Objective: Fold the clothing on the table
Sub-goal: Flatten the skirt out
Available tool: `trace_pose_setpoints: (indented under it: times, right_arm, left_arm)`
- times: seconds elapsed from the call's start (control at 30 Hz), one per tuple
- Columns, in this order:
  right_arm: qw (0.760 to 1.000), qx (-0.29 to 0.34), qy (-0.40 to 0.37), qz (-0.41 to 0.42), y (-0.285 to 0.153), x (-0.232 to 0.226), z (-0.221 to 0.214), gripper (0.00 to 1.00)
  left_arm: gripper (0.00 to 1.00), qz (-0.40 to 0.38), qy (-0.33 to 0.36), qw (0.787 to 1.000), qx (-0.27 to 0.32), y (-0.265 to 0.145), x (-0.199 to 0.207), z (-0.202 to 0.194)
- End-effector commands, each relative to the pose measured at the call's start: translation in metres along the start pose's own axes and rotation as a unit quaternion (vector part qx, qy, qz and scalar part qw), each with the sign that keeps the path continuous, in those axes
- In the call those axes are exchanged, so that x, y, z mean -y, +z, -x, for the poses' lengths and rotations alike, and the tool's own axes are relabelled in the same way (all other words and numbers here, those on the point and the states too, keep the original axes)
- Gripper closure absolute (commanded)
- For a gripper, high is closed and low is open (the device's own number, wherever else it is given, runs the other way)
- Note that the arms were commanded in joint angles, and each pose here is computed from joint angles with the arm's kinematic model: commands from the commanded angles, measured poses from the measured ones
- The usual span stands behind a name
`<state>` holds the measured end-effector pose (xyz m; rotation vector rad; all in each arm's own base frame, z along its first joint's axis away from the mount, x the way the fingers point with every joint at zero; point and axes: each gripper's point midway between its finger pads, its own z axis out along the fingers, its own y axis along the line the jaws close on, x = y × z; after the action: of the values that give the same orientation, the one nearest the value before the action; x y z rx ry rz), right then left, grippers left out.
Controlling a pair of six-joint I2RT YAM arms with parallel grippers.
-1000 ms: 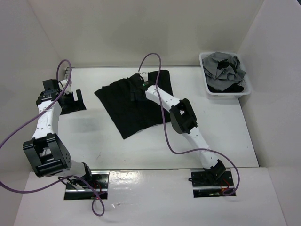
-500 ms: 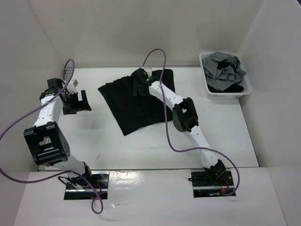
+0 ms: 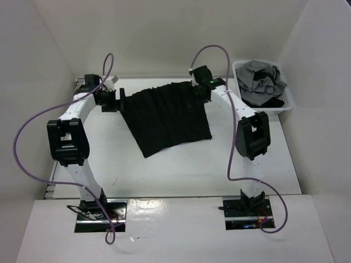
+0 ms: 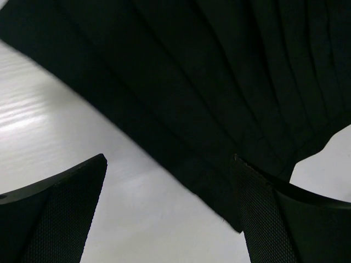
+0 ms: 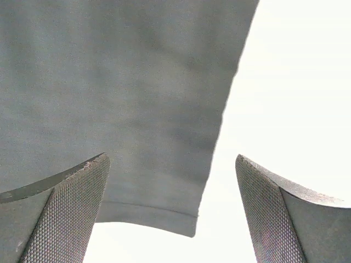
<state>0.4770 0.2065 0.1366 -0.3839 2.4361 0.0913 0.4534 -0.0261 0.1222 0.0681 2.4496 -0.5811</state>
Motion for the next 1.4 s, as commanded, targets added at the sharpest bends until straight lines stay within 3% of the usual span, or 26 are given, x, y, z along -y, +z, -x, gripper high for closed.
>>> trace_pose_setpoints:
  times: [0.0,0.2,0.77,1.37]
  right_arm:
    - [0.997,-0.044,-0.068,0.007,-0.009,0.042,-0.038,0.02]
    - [0.997,-0.067,-0.046,0.003,-0.028,0.076,-0.073,0.02]
    - [0.997,-0.064,-0.047,-0.007,-0.031,0.083,-0.071,0.02]
    - [0.997,-0.068,-0.047,-0.006,-0.025,0.083,-0.066,0.02]
  left_arm:
    - [0.01,-0.034,-0.011,0.999,0.008,0.026,0.007,0.010]
    - [0.01,-0.047,-0.020,0.999,-0.016,0.056,0.019,0.004]
    - [0.01,-0.036,-0.028,0.998,-0.047,0.087,0.009,-0.014]
    - [0.01,0.009,-0.017,0.998,-0.056,0.116,-0.021,0.020]
